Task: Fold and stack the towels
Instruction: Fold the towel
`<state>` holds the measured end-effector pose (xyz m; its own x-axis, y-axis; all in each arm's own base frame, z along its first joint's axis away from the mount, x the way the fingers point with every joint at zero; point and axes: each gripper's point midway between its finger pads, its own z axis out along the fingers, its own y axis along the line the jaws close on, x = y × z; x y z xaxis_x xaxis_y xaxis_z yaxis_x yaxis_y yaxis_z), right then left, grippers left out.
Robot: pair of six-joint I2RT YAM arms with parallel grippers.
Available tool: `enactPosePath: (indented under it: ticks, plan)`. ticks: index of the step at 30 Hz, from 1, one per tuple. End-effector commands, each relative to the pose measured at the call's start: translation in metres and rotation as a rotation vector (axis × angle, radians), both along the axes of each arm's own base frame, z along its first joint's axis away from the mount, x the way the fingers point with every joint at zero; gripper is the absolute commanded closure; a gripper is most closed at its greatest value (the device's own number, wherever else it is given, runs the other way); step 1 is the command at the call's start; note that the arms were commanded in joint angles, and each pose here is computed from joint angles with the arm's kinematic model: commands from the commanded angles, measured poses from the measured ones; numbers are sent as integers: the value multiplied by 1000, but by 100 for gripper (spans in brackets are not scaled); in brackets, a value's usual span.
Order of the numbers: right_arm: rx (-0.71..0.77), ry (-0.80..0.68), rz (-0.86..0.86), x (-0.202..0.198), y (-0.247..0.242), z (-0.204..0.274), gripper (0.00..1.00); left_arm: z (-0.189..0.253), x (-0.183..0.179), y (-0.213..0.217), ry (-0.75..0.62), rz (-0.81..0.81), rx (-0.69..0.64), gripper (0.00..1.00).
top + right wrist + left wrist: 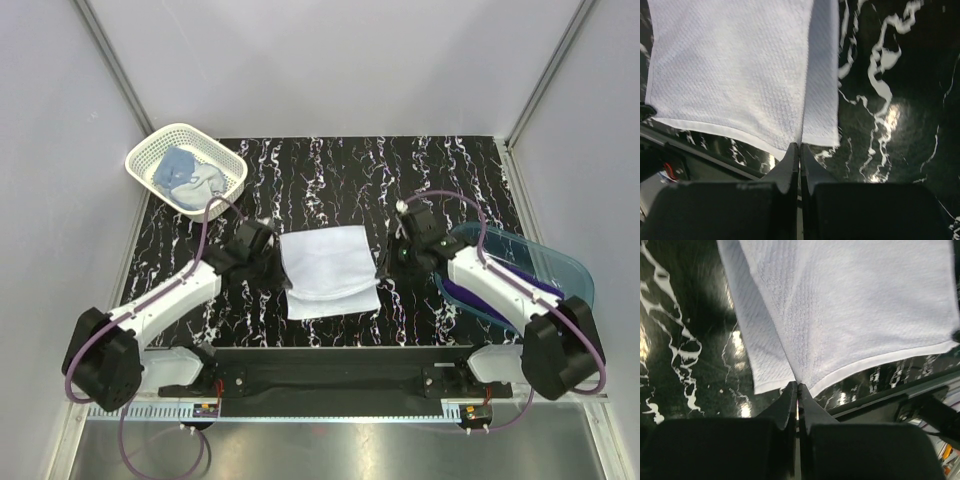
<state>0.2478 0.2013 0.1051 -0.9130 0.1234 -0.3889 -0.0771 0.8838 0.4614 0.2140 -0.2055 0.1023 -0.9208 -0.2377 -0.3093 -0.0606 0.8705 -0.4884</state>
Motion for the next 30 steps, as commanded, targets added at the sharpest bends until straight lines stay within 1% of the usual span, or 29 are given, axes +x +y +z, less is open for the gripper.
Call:
enactPosePath:
  ticks: [1,2,6,15,21,26,30]
  plan:
    - [12,68,17,-29,-5,-24,100,-35,-26,3,83,0,-18,100]
    - [7,99,2,-38,-9,-38,100,-40,-28,3,90,3,-21,100]
    - [0,118,-13,-40,-11,-62,100,-62,-35,2,123,-6,-25,100]
    - [-32,165,-16,-46,-15,-84,100,-80,-41,15,130,9,41,100]
    - [-44,184,-33,-56,-21,-89,100,-82,-46,18,137,1,55,100]
    - [-25,165,-38,-55,-20,-78,100,-74,-44,20,113,4,54,100]
    - [-35,173,-40,-57,-22,-75,100,-78,-46,22,123,3,71,100]
